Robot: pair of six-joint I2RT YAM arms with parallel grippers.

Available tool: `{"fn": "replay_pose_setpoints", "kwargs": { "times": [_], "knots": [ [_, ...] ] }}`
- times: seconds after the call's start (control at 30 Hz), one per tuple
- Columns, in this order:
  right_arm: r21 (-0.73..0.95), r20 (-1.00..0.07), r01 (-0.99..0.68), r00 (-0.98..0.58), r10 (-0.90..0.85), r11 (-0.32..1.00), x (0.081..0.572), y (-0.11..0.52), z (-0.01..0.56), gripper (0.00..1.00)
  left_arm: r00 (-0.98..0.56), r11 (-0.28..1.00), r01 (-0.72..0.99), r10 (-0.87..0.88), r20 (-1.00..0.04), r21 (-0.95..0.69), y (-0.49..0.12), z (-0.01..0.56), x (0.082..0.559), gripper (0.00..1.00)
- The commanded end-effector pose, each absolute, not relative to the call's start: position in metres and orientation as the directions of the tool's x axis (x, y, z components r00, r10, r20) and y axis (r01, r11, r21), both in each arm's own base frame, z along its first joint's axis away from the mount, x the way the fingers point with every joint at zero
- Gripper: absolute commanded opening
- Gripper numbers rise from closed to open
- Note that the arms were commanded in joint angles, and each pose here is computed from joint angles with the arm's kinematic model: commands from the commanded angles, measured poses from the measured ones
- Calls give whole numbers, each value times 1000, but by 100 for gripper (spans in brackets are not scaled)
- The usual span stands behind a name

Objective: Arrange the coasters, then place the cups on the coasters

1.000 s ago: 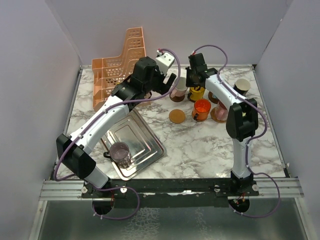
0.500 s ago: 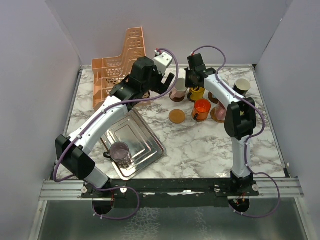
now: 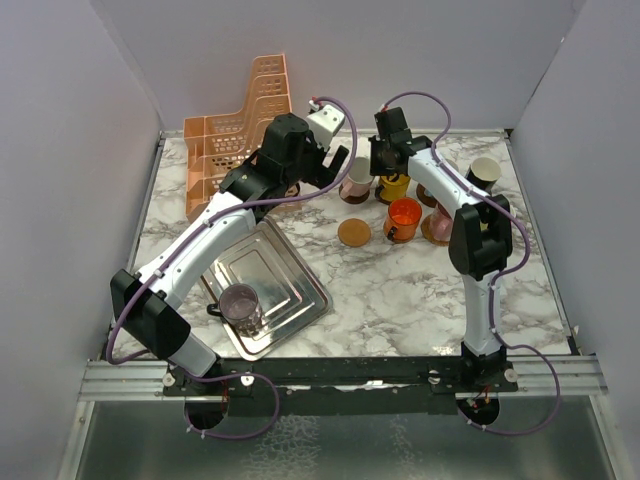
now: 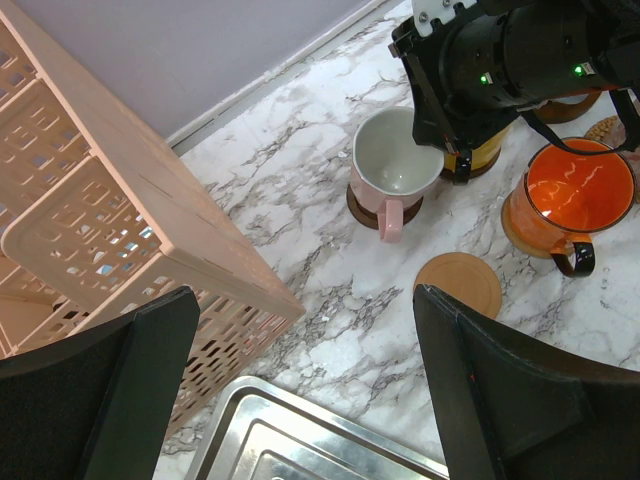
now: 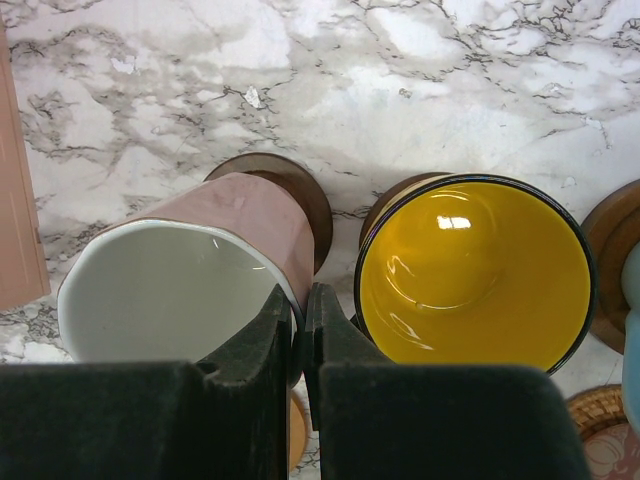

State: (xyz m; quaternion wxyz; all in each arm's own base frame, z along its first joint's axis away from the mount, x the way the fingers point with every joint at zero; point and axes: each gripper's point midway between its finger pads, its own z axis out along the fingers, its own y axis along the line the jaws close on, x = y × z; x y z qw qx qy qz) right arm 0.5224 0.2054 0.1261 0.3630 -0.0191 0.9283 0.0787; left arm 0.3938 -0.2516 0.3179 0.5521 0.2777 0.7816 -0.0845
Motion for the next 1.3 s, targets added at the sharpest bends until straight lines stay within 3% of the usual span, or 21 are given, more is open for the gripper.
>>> {"fn": "replay_pose_setpoints", "kwargs": {
  "times": [0.0,0.93,1.27],
  "knots": [
    [170,-724,-127,-689,36,977,531,218,148,2,-194,838,516,313,-930,175,-246,337,391,92],
    [134,-713,-121,-701,11,984,532,216,133,6,-197,835,523,315,-928,172,-245,336,389,93],
    [131,-717,-123,-697,8,984,533,216,136,15,-195,833,526,315,-929,172,-245,337,388,93]
  ]
}}
